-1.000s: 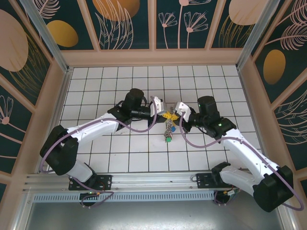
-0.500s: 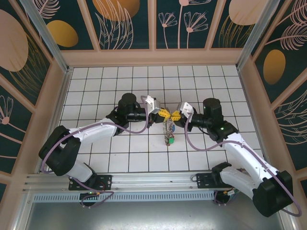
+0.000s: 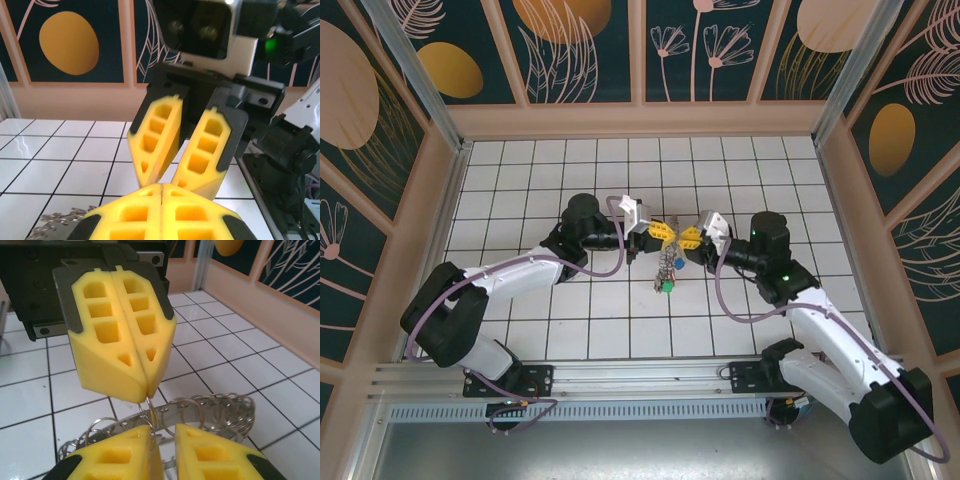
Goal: Put the keys on the keyring
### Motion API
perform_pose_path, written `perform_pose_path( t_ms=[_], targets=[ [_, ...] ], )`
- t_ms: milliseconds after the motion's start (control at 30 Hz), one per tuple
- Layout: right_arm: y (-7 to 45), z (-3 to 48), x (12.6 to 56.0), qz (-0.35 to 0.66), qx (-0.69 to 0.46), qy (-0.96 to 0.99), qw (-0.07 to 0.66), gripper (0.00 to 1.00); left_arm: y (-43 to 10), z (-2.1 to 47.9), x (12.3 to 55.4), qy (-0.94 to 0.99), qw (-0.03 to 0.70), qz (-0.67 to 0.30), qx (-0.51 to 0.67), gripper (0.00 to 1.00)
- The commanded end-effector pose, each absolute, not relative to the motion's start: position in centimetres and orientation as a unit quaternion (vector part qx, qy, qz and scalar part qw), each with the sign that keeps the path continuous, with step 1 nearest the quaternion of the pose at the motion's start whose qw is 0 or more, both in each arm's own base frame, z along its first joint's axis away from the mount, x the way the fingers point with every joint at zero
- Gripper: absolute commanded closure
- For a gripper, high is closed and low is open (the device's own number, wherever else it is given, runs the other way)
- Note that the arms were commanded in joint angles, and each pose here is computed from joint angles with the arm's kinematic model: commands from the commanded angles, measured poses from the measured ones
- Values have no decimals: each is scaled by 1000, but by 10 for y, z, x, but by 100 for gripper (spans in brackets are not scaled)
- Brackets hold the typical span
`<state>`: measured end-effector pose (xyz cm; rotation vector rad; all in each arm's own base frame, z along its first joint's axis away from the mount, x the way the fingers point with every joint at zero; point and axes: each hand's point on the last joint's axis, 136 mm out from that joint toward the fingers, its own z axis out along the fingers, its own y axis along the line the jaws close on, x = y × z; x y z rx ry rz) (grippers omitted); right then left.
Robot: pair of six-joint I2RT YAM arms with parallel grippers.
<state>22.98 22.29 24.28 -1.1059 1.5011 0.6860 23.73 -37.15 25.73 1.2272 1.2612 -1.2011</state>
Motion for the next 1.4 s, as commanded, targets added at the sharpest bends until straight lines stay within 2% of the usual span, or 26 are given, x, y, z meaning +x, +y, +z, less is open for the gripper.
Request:
perform_pose_path(
  t_ms=[0,467,733,1367],
  targets=[
    [208,250,233,241,-462,639,567,79,-371,278,237,493,514,-474,518,100],
    [214,268,228,238,-492,611,572,80,-369,273,238,503,510,-464,521,100],
    [225,252,229,246,-523,620,531,81,-369,272,238,504,508,-464,522,100],
    [236,244,222,282,-543,605,510,78,-370,271,237,503,506,-464,525,100]
  ],
)
